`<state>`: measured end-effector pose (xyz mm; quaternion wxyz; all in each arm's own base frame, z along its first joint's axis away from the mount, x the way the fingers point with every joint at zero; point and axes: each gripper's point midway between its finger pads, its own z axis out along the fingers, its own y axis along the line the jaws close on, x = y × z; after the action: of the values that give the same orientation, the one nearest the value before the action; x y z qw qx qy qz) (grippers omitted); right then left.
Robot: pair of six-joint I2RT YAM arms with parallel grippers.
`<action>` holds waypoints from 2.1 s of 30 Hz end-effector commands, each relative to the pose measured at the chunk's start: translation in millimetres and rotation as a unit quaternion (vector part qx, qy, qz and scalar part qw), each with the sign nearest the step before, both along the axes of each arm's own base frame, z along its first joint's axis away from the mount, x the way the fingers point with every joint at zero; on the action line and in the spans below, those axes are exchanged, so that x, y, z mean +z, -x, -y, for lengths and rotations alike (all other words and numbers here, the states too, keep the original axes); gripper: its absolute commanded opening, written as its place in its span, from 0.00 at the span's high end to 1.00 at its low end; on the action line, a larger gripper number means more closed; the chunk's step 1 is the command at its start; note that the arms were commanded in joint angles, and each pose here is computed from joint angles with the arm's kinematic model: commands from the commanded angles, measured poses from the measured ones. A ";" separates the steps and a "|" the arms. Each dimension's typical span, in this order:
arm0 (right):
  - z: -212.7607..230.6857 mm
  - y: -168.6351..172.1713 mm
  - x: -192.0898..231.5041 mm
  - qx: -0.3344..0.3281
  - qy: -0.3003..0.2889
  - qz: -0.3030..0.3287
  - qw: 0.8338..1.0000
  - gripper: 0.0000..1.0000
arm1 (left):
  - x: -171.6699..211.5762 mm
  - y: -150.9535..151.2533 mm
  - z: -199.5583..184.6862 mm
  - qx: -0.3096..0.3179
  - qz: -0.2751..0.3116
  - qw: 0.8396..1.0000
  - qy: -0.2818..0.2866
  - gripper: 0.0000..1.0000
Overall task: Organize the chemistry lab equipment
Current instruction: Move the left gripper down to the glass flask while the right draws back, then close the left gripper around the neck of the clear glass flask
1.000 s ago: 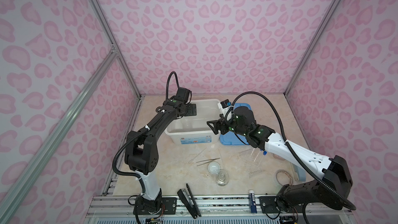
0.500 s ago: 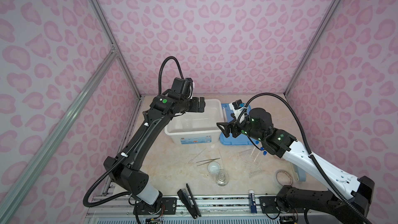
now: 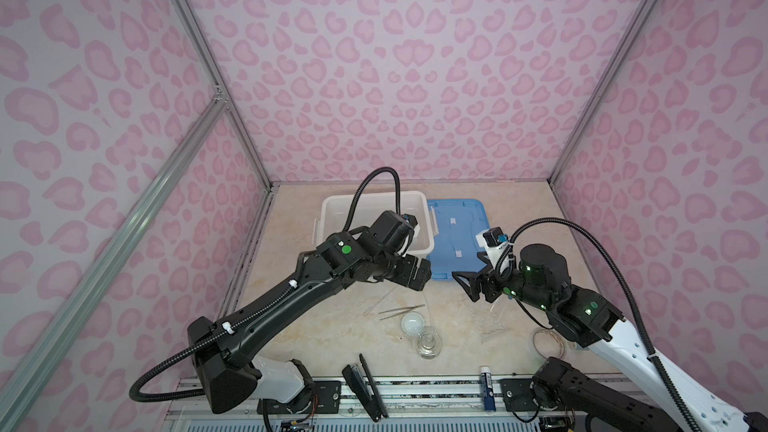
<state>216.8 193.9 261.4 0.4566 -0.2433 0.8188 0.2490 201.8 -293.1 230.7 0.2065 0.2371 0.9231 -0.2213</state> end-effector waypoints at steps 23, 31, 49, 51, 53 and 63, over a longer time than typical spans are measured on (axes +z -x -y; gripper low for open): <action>21.1 15.4 -7.0 -0.032 -0.006 0.013 0.999 0.02 | -165.4 78.7 45.8 -0.005 0.023 0.992 -0.122 0.02; 19.9 15.1 -11.1 -0.031 0.001 0.007 0.999 0.02 | -175.7 84.6 47.7 -0.014 0.018 0.988 -0.150 0.12; 20.0 11.0 -14.8 -0.037 0.010 0.006 0.999 0.02 | -193.9 93.2 40.7 -0.013 0.004 0.983 -0.182 0.14; 20.8 10.9 -14.2 -0.039 0.010 0.007 0.999 0.02 | -194.8 93.1 42.7 -0.012 0.003 0.984 -0.180 0.14; 21.5 10.7 -13.6 -0.040 0.010 0.009 0.999 0.02 | -196.3 93.8 44.1 -0.014 0.001 0.983 -0.182 0.14; 21.7 11.2 -13.8 -0.040 0.009 0.008 0.999 0.02 | -192.7 93.1 48.4 -0.015 0.003 0.985 -0.174 0.20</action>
<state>202.1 171.8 244.2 0.4590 -0.2194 0.8318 0.2219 108.4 -335.1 33.1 0.1582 0.2885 0.9431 -0.0484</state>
